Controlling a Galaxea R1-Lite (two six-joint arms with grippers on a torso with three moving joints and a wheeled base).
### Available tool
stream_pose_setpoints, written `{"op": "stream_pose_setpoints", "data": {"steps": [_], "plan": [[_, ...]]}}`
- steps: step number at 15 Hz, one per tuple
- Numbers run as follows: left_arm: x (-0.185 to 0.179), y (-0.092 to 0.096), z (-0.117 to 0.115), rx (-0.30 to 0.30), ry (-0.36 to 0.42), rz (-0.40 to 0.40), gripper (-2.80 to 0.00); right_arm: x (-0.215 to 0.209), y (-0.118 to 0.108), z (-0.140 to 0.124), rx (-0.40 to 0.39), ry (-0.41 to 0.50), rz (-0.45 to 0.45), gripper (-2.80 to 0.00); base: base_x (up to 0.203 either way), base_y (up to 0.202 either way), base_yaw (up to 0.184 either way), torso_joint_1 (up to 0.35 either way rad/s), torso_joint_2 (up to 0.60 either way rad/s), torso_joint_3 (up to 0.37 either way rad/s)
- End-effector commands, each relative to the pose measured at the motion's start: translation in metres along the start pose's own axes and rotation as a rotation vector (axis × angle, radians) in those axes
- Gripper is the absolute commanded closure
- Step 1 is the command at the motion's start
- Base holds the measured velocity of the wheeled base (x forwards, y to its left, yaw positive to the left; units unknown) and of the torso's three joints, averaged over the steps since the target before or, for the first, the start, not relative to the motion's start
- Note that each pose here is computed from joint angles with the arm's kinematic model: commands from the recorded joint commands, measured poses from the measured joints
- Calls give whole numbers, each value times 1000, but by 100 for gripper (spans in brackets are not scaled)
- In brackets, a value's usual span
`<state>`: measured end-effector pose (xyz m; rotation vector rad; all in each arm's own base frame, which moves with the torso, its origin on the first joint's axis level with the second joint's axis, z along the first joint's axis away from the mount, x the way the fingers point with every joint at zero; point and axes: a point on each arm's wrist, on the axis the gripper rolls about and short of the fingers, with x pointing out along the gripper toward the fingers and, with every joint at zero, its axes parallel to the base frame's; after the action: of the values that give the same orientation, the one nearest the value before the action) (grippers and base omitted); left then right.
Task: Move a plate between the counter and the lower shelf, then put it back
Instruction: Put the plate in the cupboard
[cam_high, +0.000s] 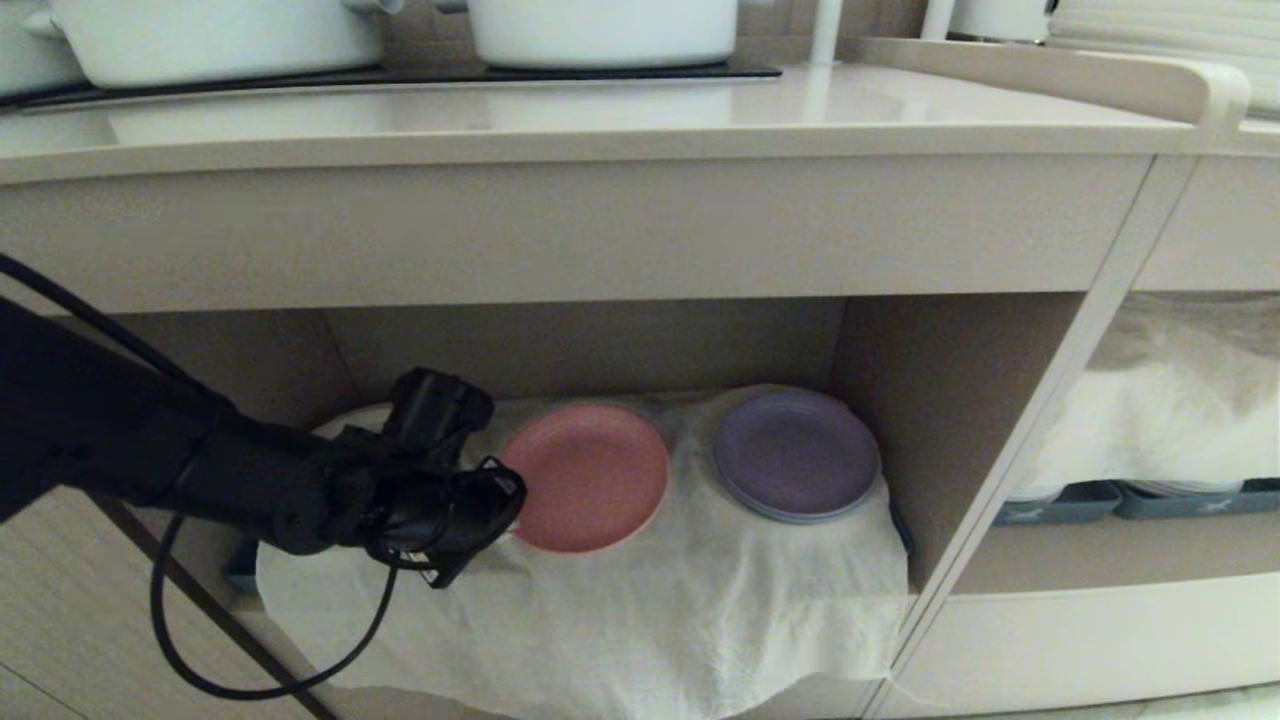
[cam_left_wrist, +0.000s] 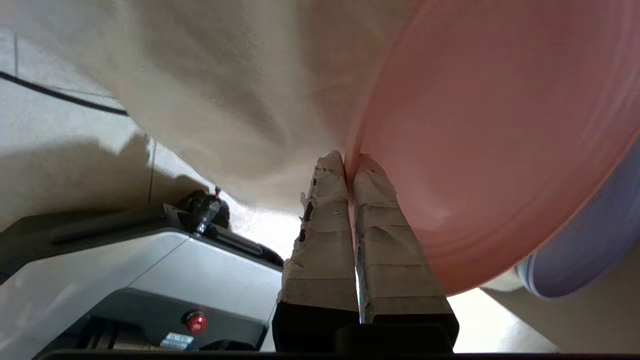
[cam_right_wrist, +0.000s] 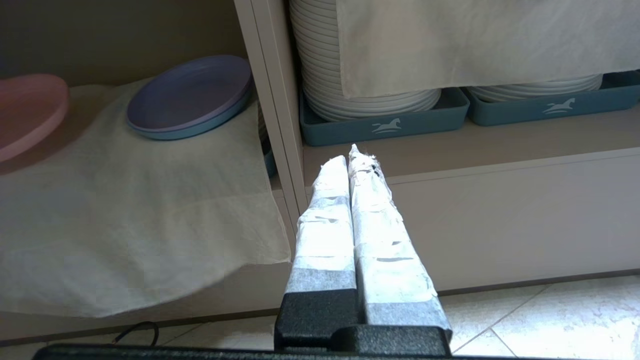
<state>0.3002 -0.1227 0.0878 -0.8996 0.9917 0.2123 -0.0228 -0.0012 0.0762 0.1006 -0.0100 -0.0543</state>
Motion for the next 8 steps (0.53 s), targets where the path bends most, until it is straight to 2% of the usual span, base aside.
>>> {"op": "stream_pose_setpoints", "data": {"steps": [1, 8], "plan": [[4, 1, 0, -7, -4, 11, 0, 0, 0, 0, 1, 0, 0, 0, 0, 0, 0, 0, 0, 0], [11, -4, 5, -7, -18, 12, 0, 0, 0, 0, 1, 0, 0, 0, 0, 0, 0, 0, 0, 0]]}}
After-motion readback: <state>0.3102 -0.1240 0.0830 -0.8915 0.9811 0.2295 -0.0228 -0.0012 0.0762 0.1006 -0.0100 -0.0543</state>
